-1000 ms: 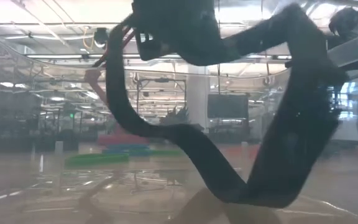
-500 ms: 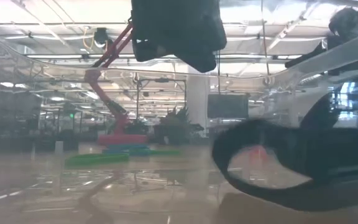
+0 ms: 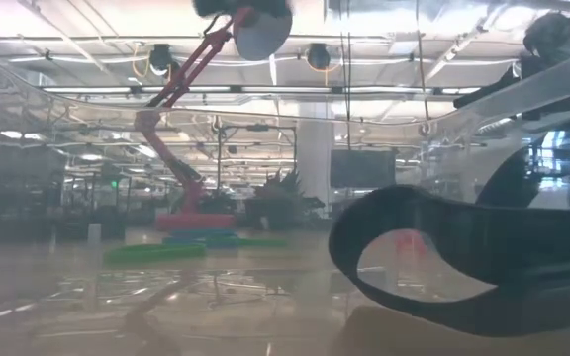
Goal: Pick and place rubber bands into bin
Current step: Put the green rubber band into the transparent bin
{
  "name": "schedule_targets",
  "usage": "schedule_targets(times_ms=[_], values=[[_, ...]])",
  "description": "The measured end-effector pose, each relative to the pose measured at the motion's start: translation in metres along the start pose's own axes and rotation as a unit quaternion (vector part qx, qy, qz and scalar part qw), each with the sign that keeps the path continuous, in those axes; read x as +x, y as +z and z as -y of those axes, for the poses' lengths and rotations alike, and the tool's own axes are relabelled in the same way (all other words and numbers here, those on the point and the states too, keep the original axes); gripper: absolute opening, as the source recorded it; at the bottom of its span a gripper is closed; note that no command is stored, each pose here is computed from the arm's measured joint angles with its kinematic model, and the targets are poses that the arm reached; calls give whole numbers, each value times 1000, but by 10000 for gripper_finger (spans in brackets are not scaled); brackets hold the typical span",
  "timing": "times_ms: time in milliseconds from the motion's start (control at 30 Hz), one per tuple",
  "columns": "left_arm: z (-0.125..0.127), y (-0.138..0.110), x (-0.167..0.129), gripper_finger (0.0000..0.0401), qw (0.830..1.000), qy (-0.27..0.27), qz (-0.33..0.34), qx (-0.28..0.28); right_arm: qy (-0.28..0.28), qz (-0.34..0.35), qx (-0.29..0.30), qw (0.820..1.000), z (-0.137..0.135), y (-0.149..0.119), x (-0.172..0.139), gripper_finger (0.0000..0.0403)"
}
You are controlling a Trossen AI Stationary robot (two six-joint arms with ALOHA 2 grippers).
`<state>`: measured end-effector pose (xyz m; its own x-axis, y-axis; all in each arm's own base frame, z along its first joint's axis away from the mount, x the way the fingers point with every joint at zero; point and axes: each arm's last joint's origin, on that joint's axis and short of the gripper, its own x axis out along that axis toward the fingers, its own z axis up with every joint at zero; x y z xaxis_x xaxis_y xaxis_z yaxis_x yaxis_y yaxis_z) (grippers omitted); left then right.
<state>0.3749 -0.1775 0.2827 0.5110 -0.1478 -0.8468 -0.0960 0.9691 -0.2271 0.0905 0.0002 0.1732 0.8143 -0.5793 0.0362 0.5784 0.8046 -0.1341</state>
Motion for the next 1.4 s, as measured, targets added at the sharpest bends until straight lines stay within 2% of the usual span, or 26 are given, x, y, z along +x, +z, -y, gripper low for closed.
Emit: schedule_targets(times_ms=[233, 367, 433, 533, 633, 767, 867, 1133, 1267, 1400], values=[[-6, 2, -56, 180, 998, -24, 30, -51, 0, -1, -1, 1000, 0, 0, 0, 144], [-9, 3, -80, 180, 998, -39, 54, -7, 0, -1, -1, 1000, 0, 0, 0, 144], [-12, 4, -86, 180, 998, -35, 57, -14, 0, -1, -1, 1000, 0, 0, 0, 144], [-22, 0, -86, 179, 998, 0, 33, -62, 0, -1, -1, 1000, 0, 0, 0, 144], [-32, -7, -77, 179, 990, 51, -18, -132, 0, -1, -1, 1000, 0, 0, 0, 144], [-46, -13, -55, 179, 957, 114, -87, -251, 0, -1, -1, 1000, 0, 0, 0, 144], [-52, -14, -37, 179, 937, 142, -116, -298, 0, -1, -1, 1000, 0, 0, 0, 144], [-68, -13, 19, 179, 900, 183, -173, -356, 0, -1, 14, 1000, 0, 0, 0, 144], [-71, -15, 36, 179, 898, 186, -197, -347, 0, -1, 16, 1000, 0, 0, 0, 144], [-70, -12, 45, 179, 904, 172, -187, -343, 0, -1, 16, 1000, 0, 0, 0, 144]])
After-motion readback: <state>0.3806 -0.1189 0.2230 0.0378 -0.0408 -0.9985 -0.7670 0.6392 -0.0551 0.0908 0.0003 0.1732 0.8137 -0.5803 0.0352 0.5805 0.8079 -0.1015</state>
